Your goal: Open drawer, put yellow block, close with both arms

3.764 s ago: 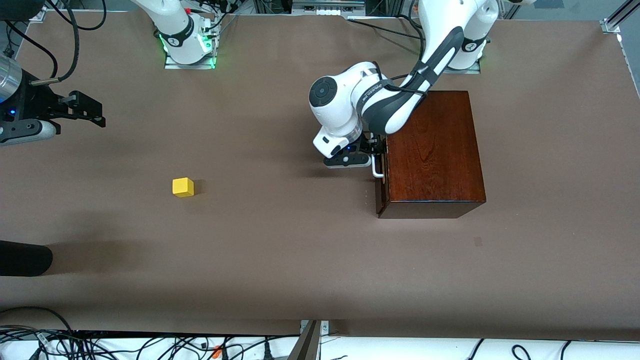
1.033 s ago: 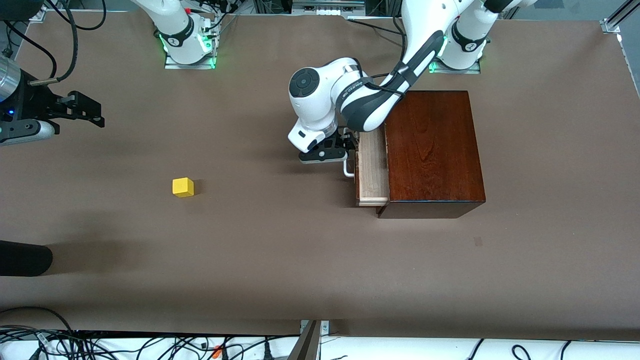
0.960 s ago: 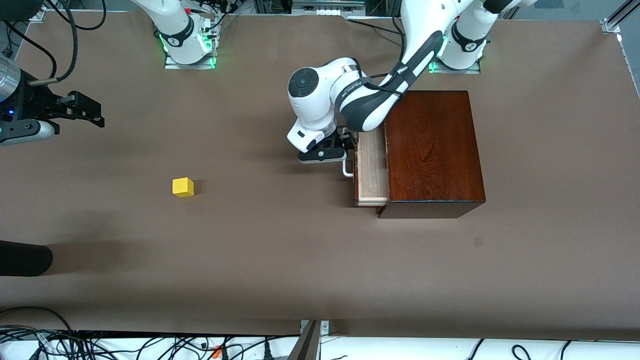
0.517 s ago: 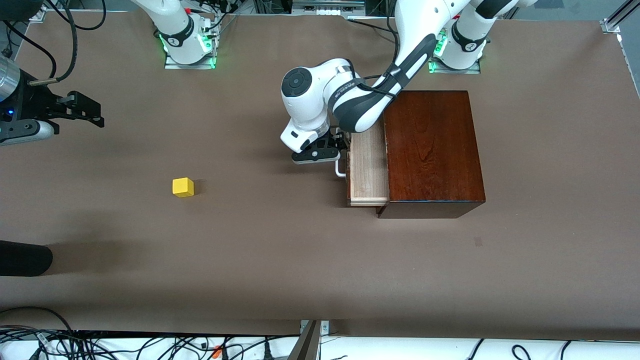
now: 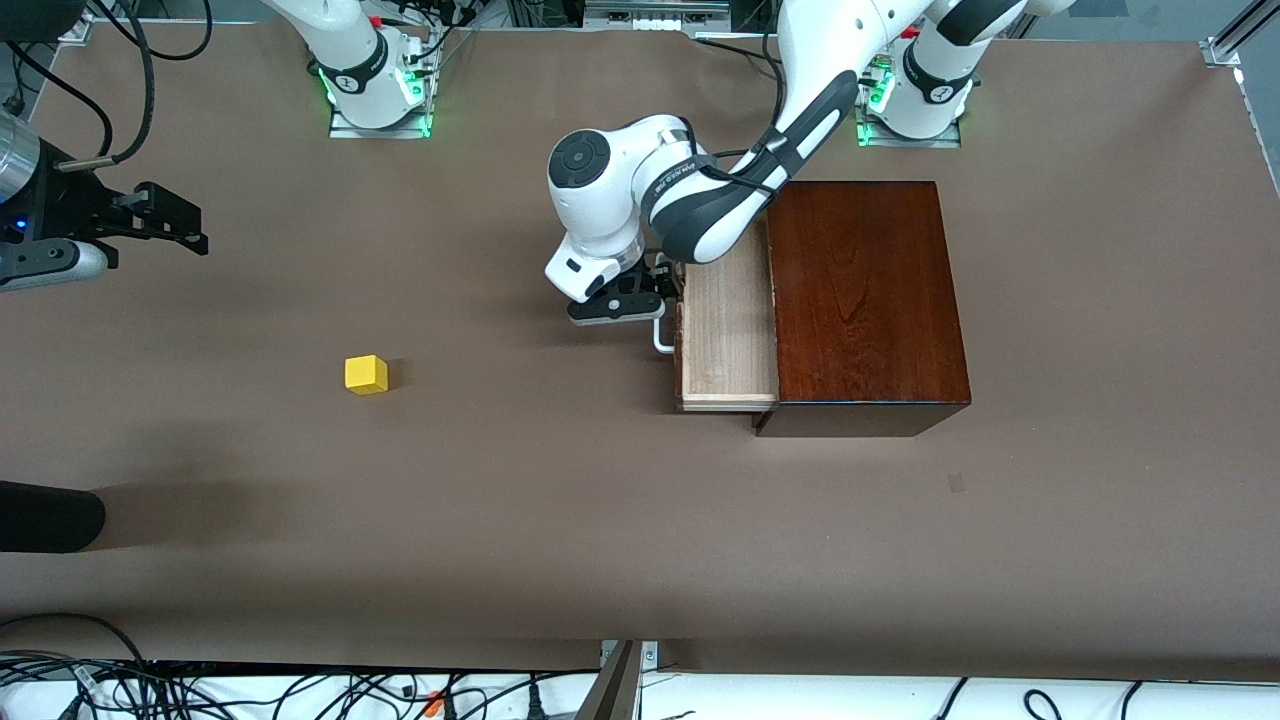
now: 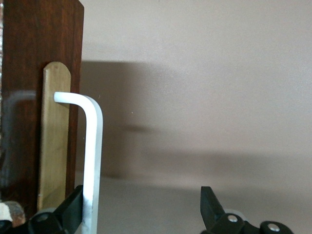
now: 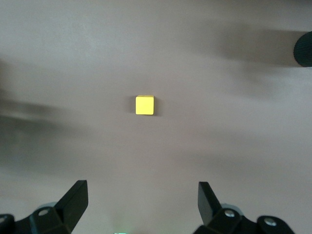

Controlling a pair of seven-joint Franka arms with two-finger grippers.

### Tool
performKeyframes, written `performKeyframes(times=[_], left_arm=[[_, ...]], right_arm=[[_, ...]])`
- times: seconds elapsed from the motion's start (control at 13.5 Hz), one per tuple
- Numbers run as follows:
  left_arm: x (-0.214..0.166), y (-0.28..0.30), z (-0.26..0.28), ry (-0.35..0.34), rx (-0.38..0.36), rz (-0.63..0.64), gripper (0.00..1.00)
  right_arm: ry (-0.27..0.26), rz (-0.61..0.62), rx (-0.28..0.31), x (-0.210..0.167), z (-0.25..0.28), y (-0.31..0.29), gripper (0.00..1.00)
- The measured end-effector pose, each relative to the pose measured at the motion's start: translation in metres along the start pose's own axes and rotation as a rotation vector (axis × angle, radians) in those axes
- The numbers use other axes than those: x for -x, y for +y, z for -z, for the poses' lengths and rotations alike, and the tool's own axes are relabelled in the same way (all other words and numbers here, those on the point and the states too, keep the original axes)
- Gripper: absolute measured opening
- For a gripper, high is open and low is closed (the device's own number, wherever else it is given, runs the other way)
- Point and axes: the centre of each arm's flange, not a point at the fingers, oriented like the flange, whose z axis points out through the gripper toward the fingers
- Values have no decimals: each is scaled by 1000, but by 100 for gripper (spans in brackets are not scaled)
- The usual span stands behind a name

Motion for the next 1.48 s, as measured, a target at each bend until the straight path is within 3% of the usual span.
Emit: performKeyframes(times=[0.52, 0.96, 1.18, 1.48], left_arm=[[0, 7, 6, 8, 21, 12, 100], [-3, -1, 59, -15, 21, 33, 100], [-22, -40, 121, -70, 50, 38, 100], [-73, -149, 214, -107, 111, 40, 100]], right_arm=[[0, 0, 0, 0, 0, 0, 100], [0, -1, 0, 0, 0, 0, 100], [0, -1, 0, 0, 0, 0, 100], [1, -1, 0, 0, 0, 1, 100]])
